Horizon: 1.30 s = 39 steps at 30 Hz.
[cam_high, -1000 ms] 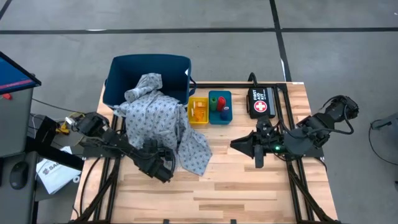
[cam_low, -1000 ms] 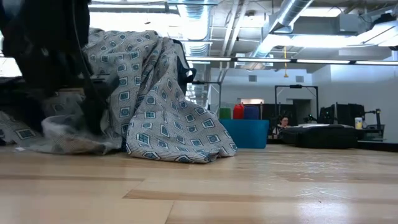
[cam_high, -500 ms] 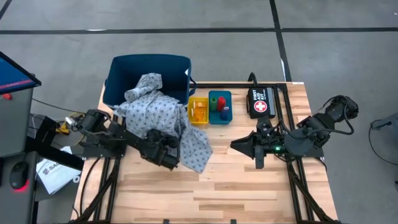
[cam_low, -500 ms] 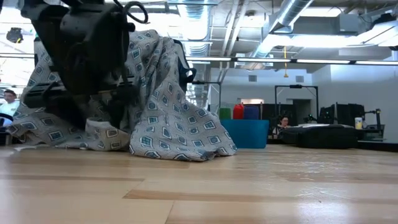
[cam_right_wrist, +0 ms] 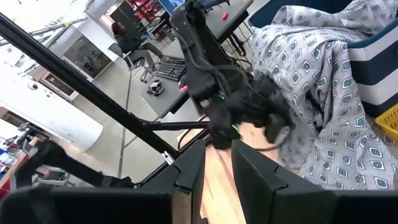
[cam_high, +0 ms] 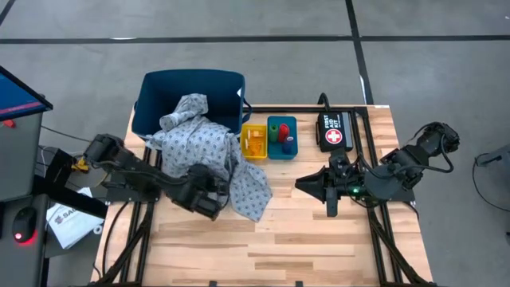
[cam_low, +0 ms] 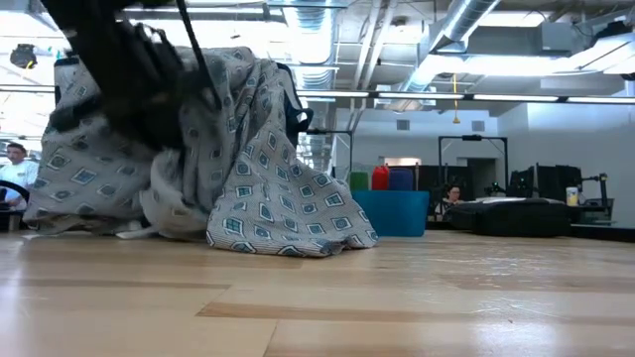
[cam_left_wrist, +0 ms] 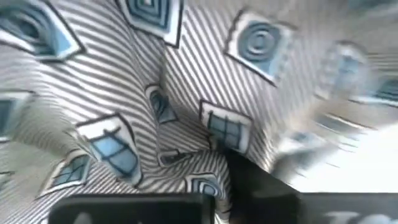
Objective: Pick & place medical supplies in basket/bin
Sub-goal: Put the blue patient gown into the left blue bin
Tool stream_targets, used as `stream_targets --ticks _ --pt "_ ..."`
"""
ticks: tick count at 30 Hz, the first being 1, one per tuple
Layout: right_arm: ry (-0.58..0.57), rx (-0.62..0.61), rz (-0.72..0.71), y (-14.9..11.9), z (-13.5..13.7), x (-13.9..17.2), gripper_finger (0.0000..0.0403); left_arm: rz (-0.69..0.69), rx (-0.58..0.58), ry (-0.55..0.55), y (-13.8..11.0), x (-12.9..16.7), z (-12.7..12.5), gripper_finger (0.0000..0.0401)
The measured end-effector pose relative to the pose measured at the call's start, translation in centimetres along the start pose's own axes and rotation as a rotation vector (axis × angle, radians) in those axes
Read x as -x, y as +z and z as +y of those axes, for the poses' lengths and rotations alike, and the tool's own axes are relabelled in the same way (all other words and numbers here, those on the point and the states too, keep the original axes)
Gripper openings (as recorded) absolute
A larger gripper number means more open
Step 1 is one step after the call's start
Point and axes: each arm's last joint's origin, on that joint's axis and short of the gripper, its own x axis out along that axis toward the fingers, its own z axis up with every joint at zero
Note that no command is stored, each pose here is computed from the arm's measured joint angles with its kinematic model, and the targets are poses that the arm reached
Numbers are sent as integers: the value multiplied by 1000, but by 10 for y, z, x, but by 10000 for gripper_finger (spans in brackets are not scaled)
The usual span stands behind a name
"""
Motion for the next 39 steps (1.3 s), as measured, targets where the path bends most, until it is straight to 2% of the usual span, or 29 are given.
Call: stream_targets --ticks 5,8,13,16,19,22,26,33,39 --pt "2 16 -1 0 0 0 77 55 -17 -262 10 44 -3 1" --pt "2 25 -1 0 0 0 77 44 -1 -425 11 70 -4 1" --pt "0 29 0 0 0 0 77 -27 55 -683 14 106 -16 0" --pt "0 29 0 0 0 0 77 -168 55 -748 27 125 -31 0" --pt "0 29 0 0 0 0 77 -339 23 -726 56 138 -47 0" --pt "-1 21 -1 0 0 0 77 -485 -56 -713 99 158 -57 0" --pt "-2 21 -1 0 0 0 77 -669 -176 -639 155 180 -53 0" --pt "-6 25 -5 1 -1 -1 77 -897 -376 -335 241 189 -19 0" --pt "-28 25 -30 3 -2 -2 77 -988 -390 -83 286 160 -1 0"
